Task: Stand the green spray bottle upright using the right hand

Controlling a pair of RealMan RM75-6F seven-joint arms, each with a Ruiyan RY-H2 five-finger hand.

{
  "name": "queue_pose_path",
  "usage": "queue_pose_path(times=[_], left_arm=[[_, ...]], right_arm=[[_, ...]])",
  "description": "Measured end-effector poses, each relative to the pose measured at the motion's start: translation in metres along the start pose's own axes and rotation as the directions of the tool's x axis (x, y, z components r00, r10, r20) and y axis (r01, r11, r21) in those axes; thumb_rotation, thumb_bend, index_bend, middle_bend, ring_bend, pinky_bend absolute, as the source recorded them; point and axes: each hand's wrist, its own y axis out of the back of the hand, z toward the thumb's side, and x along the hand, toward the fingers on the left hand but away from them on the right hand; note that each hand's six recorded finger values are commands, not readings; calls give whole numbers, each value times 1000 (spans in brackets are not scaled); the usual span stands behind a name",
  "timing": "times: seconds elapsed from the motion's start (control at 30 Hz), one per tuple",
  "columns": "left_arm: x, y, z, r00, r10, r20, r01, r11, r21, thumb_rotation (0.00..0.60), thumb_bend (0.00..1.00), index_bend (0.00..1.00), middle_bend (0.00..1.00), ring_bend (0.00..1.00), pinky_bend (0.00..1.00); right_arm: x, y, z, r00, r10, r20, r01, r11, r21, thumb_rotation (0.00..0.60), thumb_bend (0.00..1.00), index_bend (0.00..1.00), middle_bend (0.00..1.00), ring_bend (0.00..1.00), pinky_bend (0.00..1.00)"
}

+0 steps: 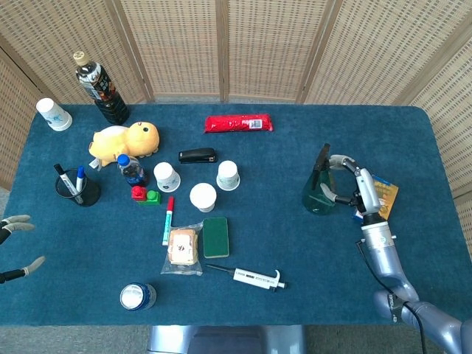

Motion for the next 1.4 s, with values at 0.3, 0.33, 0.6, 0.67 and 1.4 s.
queue_pose_path(times=[0.3, 0.33, 0.6, 0.67, 1.4], left_arm=[[0, -2, 0, 1000, -3, 0, 3, 1000, -1, 600, 152, 348, 284, 273, 249], [0, -2, 0, 1000, -3, 2, 3, 1000, -1, 600, 151, 348, 284, 273, 249], [1, -2, 2, 1000, -1, 7, 1, 1000, 0, 600, 151, 348, 285, 273, 247], [1, -2, 2, 1000, -2, 6, 2, 1000, -1, 600, 151, 347, 285, 273, 247], [2, -2, 5, 1000, 5, 18, -5, 1000, 0, 600, 153, 345, 284, 273, 246]], right_arm=[[0, 4, 1, 1000, 12, 10, -12, 1000, -10, 536, 357, 411, 378, 171, 246], [0, 4, 0, 1000, 12, 10, -12, 1000, -10, 534, 357, 409, 377, 170, 244], [1, 9, -1, 1000, 4, 20, -4, 1000, -13, 503, 365, 373, 357, 157, 215], [0, 10, -2, 1000, 3, 22, -3, 1000, -15, 482, 369, 366, 352, 152, 206], [2, 19, -3, 999, 24, 32, -25, 1000, 14, 284, 538, 224, 263, 74, 144]])
